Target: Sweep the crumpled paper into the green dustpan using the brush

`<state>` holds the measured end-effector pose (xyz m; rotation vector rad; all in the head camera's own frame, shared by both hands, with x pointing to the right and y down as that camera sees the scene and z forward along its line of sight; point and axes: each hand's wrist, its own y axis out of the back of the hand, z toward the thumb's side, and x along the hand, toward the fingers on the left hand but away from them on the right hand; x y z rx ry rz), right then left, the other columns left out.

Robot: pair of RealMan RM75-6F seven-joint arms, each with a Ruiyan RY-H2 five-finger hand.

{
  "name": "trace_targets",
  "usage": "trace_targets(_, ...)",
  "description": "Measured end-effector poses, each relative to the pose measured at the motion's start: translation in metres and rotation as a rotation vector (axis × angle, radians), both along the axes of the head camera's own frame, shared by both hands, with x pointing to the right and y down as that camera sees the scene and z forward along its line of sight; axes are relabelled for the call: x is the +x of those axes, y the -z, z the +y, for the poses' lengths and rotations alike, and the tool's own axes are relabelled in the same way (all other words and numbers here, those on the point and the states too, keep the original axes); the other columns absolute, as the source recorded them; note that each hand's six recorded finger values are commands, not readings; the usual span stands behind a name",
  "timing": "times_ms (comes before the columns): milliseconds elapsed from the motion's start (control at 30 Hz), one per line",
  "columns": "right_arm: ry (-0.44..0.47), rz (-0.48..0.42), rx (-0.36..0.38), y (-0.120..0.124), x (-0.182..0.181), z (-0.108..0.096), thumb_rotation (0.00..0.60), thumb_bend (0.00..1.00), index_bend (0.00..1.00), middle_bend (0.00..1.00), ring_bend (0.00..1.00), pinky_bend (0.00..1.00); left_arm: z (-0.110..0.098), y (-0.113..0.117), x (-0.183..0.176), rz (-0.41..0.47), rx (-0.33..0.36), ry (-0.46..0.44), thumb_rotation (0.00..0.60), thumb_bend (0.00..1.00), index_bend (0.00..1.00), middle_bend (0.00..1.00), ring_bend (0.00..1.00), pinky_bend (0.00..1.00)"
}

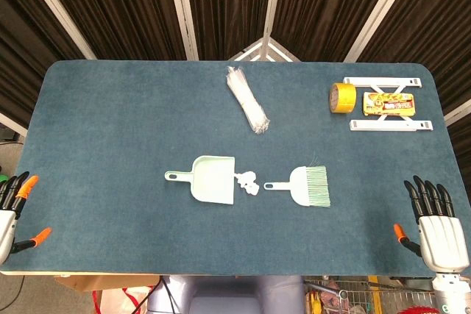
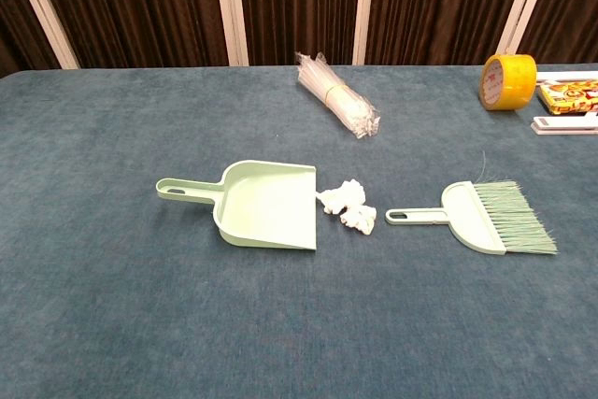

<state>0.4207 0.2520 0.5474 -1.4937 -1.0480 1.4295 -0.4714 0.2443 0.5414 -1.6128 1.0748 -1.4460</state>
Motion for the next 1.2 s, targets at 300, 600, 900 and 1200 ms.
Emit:
trace_targets(300, -0.003, 0.0, -0.015, -0.001, 0.0, 0.001, 0.6, 0.31, 0.0, 0.0, 0.0, 0.0, 0.0, 0.0, 0.0, 0.0, -0.001, -0.001, 0.6, 0.0, 0.0, 0.0, 0.0, 0.0)
trace_targets(600, 0.007, -0.008, -0.036, -0.002, -0.003, 0.004, 0.6, 0.31, 0.0, 0.0, 0.0, 0.0, 0.001, -0.002, 0.001, -0.002, -0.017, -0.001, 0.6, 0.0, 0.0, 0.0, 0.0, 0.0)
trace_targets(900, 0.006, -0.042, -0.035, 0.0, -0.009, -0.001, 0.6, 0.31, 0.0, 0.0, 0.02, 0.08, 0.001, -0.002, 0.002, -0.001, -0.022, 0.002, 0.6, 0.0, 0.0, 0.0, 0.0, 0.0)
trace_targets(1200, 0.033, -0.107, 0.007, -0.002, -0.034, -0.046, 0.6, 0.31, 0.0, 0.56, 0.65, 0.65, 0.0, -0.002, 0.004, 0.006, -0.011, -0.004, 0.6, 0.0, 0.0, 0.0, 0.0, 0.0)
